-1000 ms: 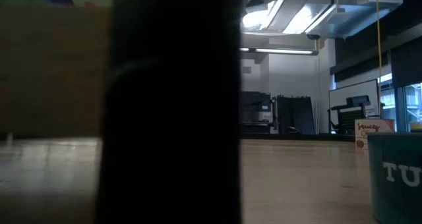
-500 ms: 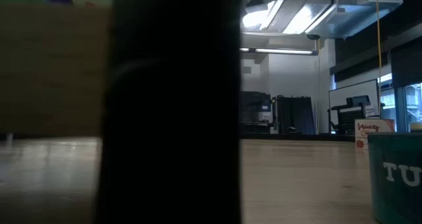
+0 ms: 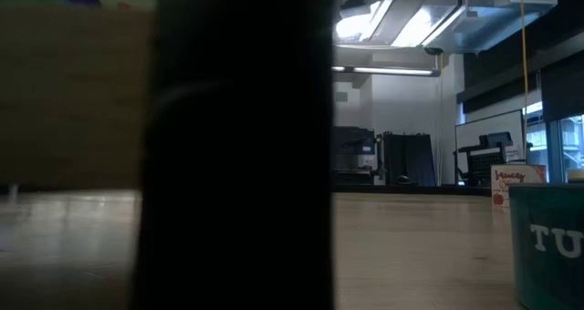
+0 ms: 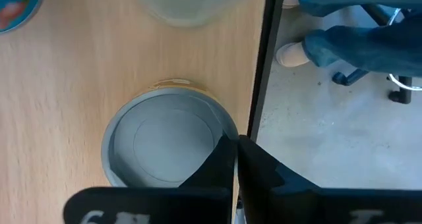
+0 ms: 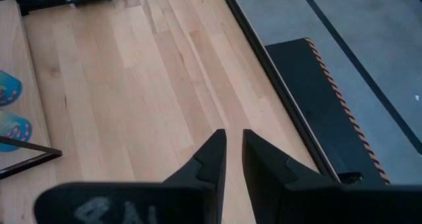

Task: Pick and place cans onto a shelf
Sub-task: Put the canned mushroom on the shelf

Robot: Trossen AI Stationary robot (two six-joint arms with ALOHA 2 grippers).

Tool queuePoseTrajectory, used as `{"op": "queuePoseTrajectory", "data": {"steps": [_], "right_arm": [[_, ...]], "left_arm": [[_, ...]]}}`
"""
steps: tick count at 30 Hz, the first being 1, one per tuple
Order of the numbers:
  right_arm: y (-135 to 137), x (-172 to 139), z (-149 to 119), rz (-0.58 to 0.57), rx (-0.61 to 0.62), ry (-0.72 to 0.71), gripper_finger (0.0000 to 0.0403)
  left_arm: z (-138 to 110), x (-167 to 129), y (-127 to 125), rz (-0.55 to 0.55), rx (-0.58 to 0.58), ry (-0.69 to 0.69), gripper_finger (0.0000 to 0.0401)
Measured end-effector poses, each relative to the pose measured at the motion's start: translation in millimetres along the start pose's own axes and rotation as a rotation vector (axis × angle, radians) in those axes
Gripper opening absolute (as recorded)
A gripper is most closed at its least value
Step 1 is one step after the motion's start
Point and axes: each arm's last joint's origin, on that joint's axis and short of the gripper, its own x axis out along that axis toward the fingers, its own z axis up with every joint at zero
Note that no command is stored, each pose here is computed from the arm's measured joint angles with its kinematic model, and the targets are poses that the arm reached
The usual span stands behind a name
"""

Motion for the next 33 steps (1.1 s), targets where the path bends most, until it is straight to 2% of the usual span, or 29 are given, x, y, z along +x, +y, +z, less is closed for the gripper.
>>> {"op": "queuePoseTrajectory", "data": {"steps": [6,17,20,27,33], "right_arm": [[0,0,0,0.000,0.000,0.000,0.0053],[0,0,2,0.003,0.006,-0.020,0.0053],[0,0,2,0.002,0.006,-0.020,0.0053],[0,0,2,0.002,0.006,-0.020,0.0053],[0,0,2,0.002,0.006,-0.020,0.0053]], "left_arm": [[0,0,0,-0.003,0.001,-0.002,0.0003],[2,0,0,-0.008,-0.006,0.004,0.0033],[4,-1,0,-0.018,-0.047,0.000,0.0038],[12,-7,-2,-0.062,-0.050,0.000,0.0041],[11,-7,1,-0.034,-0.056,0.032,0.0041]]}}
